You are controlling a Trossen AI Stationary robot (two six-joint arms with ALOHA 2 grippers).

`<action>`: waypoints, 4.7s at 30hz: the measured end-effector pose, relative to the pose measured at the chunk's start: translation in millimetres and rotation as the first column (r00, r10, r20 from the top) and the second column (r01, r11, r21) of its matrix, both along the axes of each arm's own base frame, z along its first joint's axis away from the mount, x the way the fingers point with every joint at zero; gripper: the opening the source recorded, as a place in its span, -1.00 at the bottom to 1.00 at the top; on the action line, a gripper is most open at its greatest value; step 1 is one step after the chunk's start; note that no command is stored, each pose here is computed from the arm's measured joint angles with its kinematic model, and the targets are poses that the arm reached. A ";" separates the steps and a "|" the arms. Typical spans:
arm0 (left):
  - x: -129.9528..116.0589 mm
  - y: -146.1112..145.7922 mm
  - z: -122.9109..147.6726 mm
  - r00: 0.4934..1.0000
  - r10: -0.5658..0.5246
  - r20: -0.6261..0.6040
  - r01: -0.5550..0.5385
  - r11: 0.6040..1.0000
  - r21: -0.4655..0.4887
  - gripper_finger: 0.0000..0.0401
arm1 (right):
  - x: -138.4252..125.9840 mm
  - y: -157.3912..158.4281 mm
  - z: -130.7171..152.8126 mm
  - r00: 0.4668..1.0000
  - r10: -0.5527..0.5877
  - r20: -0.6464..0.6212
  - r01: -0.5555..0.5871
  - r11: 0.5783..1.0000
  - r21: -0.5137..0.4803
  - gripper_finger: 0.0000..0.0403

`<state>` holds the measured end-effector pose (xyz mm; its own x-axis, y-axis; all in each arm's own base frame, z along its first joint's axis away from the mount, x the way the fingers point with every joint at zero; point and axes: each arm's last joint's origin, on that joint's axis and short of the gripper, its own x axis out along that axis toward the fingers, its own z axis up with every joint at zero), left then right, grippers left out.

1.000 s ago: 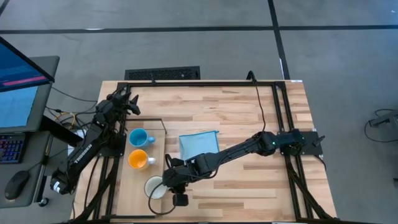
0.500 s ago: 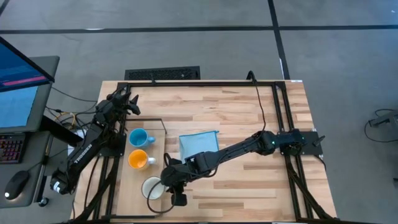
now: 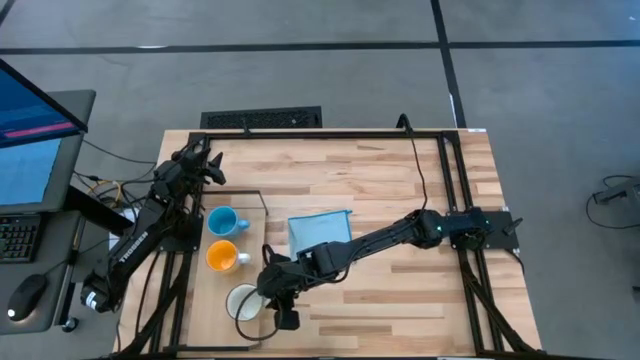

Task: Stack small to large cups/mugs on shelf
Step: Put the white and yellow mug on the shelf

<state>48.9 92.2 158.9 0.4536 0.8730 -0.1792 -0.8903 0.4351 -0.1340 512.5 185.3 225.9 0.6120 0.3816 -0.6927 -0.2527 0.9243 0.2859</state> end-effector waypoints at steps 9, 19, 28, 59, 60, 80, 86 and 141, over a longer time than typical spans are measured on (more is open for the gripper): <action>0.0 0.0 0.1 1.000 0.000 0.000 0.000 1.000 0.000 0.08 | 3.1 0.9 2.2 0.999 0.000 0.041 -0.001 1.000 0.014 -0.49; 0.0 0.0 0.1 1.000 -0.001 0.000 0.001 1.000 0.000 0.08 | 5.6 1.7 5.3 0.997 -0.002 0.076 -0.001 0.999 0.037 -0.49; 0.0 0.0 0.1 1.000 -0.001 0.000 0.001 1.000 0.000 0.08 | 5.8 0.7 5.3 0.997 0.010 0.070 -0.014 0.999 0.052 -0.49; 0.0 0.0 -0.1 1.000 -0.002 0.000 0.002 1.000 -0.001 0.08 | 6.5 -2.9 4.8 0.998 0.029 0.062 -0.032 0.998 0.059 -0.48; 0.0 0.0 0.0 1.000 -0.001 0.000 0.001 1.000 0.000 0.08 | 6.5 -2.9 4.8 0.998 0.029 0.062 -0.032 0.998 0.059 -0.46; 0.1 0.0 0.1 1.000 -0.002 0.000 0.002 1.000 0.000 0.08 | 10.7 -7.5 8.2 0.995 0.017 0.103 -0.025 0.997 0.071 0.29; 0.0 0.0 0.0 1.000 -0.002 0.000 0.002 1.000 -0.001 0.08 | 13.3 -8.1 11.2 0.990 0.016 0.141 -0.027 0.996 0.081 0.29; 0.1 0.0 0.0 1.000 -0.002 0.000 0.002 1.000 0.000 0.08 | 9.7 -20.5 3.1 1.000 -0.012 -0.006 0.013 0.993 0.115 0.29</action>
